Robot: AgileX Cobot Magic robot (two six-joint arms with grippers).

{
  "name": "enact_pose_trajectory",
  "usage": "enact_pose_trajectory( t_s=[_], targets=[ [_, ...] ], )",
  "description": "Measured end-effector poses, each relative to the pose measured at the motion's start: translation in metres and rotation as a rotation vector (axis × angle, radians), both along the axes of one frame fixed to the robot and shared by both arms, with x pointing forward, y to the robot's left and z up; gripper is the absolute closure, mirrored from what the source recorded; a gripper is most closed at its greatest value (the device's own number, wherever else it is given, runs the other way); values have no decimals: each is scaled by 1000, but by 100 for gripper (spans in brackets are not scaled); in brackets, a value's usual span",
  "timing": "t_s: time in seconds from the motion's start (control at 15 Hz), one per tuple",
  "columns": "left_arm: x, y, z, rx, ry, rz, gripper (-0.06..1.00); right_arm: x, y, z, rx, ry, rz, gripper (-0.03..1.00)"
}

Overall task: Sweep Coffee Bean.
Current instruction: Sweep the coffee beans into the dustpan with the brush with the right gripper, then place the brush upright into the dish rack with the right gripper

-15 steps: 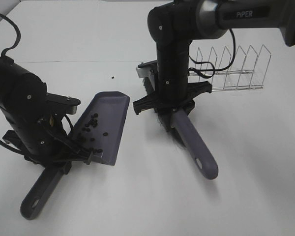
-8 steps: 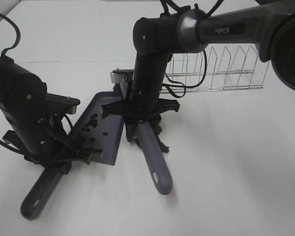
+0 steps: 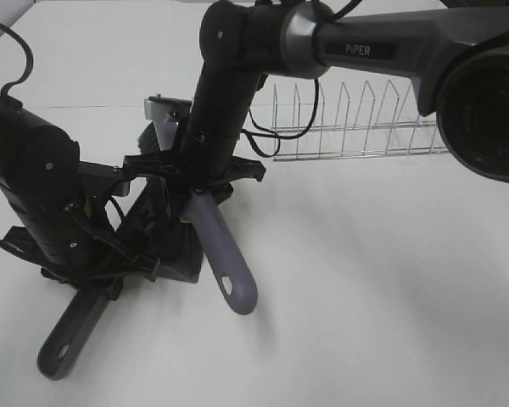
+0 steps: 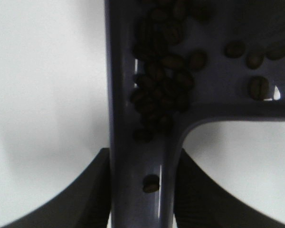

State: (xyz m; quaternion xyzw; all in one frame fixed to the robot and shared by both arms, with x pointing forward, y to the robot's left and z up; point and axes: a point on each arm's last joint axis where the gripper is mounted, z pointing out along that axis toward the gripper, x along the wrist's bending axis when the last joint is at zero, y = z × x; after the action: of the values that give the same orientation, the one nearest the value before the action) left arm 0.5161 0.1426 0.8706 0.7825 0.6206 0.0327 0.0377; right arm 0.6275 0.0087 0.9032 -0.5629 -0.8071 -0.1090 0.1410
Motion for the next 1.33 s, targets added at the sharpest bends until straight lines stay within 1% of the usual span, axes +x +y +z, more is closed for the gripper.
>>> enact_pose_trajectory(
  t_s=[0.07,0.2,0.33,0.4,0.6,0.87,0.93,1.07,1.27,1.33],
  targets=[
    [0,0,0,0,-1,-2,63,2,-1,5,-18,-17,12,69],
    [0,0,0,0,-1,-3,63,4,-10,8,-120,-49,41,69],
    [0,0,0,0,-1,-3,63,8,-16,11,-189,-104,57,69],
    [0,0,0,0,-1,-3,63,10,-18,15,-199,-124,58,69],
    [0,0,0,0,-1,-3,63,9,-19,33,-190,-162,58,69],
    [0,0,0,0,-1,-6,63,6,-27,74,-192,-258,59,69],
    [0,0,0,-1,-2,-6,63,3,-33,80,-195,-258,55,69],
    [0,0,0,0,-2,-7,63,-5,-56,76,-230,-199,31,69],
    [0,0,0,0,-5,-23,63,-10,-115,71,-286,-104,-62,69],
    [0,0,0,0,-6,-28,63,-11,-125,71,-294,-90,-82,69]
  ],
)
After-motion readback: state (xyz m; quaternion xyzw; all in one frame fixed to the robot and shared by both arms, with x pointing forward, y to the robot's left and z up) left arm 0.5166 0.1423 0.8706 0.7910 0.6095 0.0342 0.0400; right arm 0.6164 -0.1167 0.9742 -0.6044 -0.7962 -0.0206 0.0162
